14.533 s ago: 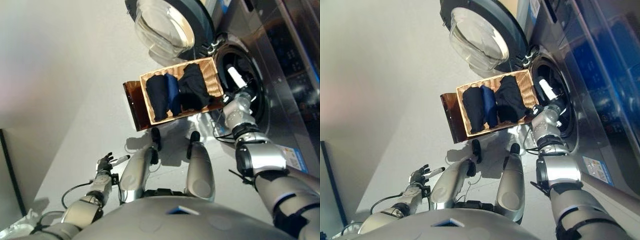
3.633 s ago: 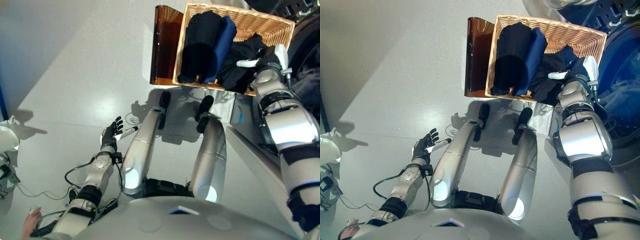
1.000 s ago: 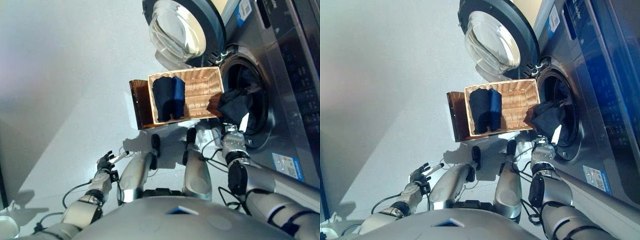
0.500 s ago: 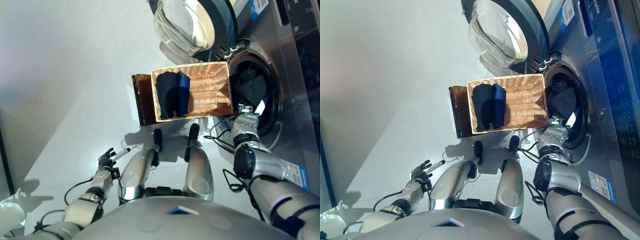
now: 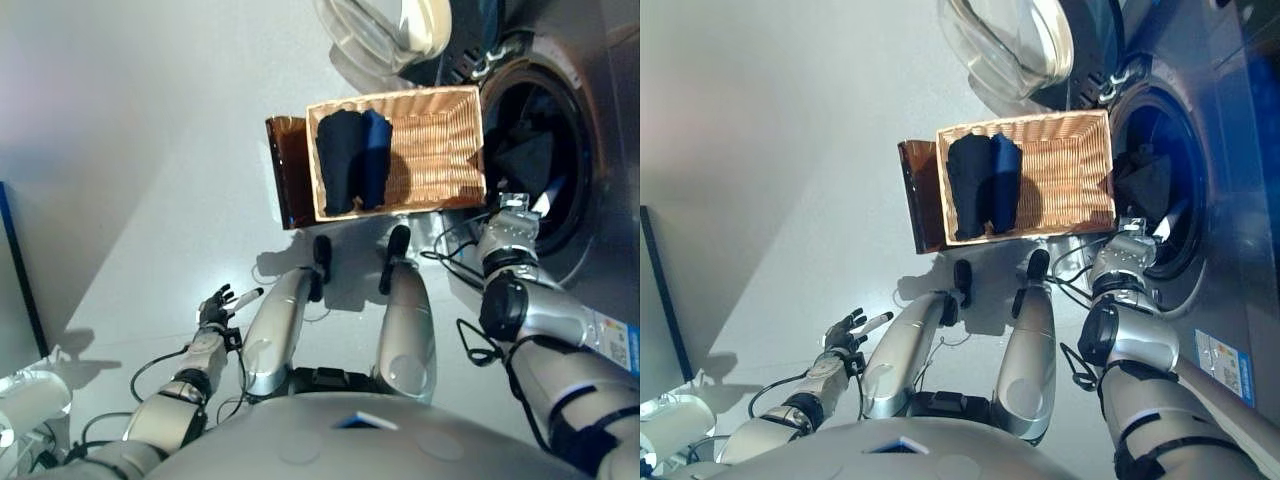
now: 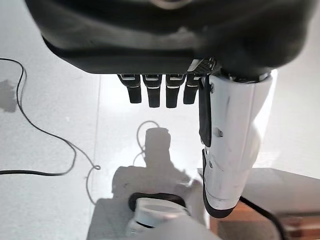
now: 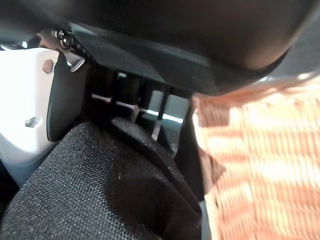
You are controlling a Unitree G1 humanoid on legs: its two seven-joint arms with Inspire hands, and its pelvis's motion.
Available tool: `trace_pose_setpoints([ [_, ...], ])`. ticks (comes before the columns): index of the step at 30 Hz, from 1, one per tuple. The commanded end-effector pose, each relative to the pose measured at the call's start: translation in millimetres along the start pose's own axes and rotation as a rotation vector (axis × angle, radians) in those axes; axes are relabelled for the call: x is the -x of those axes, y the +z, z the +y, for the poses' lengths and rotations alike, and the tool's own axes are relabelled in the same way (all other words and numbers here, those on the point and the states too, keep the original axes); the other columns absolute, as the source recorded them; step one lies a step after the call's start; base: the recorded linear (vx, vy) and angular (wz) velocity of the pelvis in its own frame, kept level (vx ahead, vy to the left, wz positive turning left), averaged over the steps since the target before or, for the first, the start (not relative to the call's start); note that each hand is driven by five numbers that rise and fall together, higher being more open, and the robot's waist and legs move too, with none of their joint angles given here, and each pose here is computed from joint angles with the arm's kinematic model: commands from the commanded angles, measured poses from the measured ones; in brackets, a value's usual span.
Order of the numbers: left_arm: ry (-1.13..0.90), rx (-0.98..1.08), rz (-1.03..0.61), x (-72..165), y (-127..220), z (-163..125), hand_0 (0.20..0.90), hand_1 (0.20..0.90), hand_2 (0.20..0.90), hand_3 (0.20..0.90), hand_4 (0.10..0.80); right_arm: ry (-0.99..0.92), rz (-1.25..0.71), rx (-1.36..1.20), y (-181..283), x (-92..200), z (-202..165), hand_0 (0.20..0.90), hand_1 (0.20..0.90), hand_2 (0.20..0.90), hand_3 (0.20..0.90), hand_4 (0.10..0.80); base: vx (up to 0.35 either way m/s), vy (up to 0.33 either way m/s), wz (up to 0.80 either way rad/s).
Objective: Pick up the clothes and place them into the washing machine
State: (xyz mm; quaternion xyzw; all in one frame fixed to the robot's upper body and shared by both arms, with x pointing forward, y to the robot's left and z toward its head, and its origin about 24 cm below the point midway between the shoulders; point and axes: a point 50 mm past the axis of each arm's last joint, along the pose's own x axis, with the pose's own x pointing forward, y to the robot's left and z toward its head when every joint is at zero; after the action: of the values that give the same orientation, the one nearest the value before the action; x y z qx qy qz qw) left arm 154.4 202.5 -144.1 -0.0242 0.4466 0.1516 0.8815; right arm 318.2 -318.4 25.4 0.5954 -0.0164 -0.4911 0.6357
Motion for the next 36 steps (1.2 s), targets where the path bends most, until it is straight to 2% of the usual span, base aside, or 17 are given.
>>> trace_pose_setpoints([
  [1,0.019,-0.053,0.069,10,-33,12,0.9,0.9,0.9,0.9,0.8,0.074,-0.116,-0.002,31,-1,31,0.2,0.2,0.2,0.2,0.3,0.036,0.008,0.03],
  [8,0.008,-0.041,0.037,11,-28,9,0.9,0.9,0.9,0.9,0.8,0.088,-0.139,-0.093,38,4,52,0.2,0.2,0.2,0.2,0.3,-0.014,0.026,0.03],
  [21,0.003,-0.057,0.016,11,-27,9,0.9,0.9,0.9,0.9,0.8,0.153,-0.321,-0.271,105,13,93,0.2,0.2,0.2,0.2,0.3,-0.016,0.01,0.0],
  [36,0.021,-0.045,0.041,12,-32,11,0.9,0.9,0.9,0.9,0.8,0.083,-0.388,-0.429,126,17,92,0.2,0.2,0.2,0.2,0.3,0.002,0.031,0.0],
])
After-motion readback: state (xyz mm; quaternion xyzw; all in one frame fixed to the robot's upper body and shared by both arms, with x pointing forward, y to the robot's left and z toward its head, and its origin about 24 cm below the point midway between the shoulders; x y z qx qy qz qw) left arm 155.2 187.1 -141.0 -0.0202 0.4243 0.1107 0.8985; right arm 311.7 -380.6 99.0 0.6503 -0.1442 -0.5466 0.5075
